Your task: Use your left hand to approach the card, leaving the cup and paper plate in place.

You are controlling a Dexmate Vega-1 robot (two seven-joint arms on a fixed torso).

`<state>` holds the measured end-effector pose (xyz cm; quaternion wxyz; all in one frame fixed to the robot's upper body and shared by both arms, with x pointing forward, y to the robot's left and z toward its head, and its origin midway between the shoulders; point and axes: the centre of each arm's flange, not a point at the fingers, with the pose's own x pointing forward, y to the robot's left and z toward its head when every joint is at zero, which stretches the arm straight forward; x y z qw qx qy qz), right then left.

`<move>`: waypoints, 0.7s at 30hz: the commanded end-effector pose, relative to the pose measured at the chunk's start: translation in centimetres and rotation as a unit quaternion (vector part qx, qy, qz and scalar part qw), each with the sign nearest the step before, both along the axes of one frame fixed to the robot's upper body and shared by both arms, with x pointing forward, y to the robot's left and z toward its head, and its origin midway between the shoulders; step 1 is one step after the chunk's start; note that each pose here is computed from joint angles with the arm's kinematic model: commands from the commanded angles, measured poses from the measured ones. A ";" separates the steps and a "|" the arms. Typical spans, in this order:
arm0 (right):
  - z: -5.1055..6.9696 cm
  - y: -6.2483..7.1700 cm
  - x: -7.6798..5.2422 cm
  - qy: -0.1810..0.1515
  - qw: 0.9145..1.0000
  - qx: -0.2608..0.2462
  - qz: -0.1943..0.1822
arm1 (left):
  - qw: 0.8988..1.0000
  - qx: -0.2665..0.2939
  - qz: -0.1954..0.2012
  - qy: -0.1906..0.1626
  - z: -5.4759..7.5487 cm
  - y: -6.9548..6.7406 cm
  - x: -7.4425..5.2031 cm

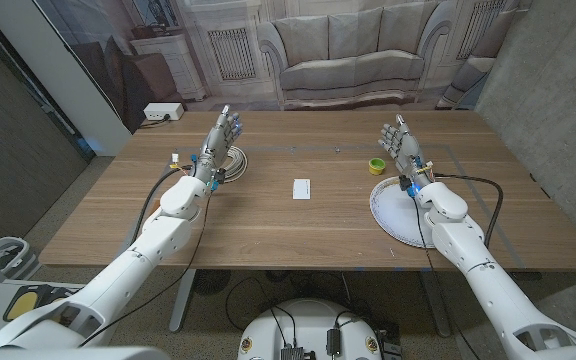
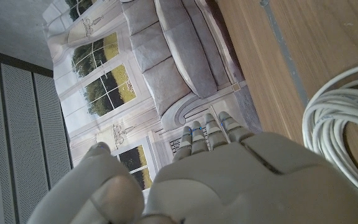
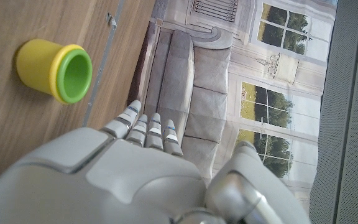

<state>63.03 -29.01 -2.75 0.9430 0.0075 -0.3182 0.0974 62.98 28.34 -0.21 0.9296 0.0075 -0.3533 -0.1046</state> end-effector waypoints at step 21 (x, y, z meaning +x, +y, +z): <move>-0.2 0.4 0.5 0.000 1.000 0.008 -0.003 | 0.998 0.045 0.000 -0.033 0.9 -0.6 -0.3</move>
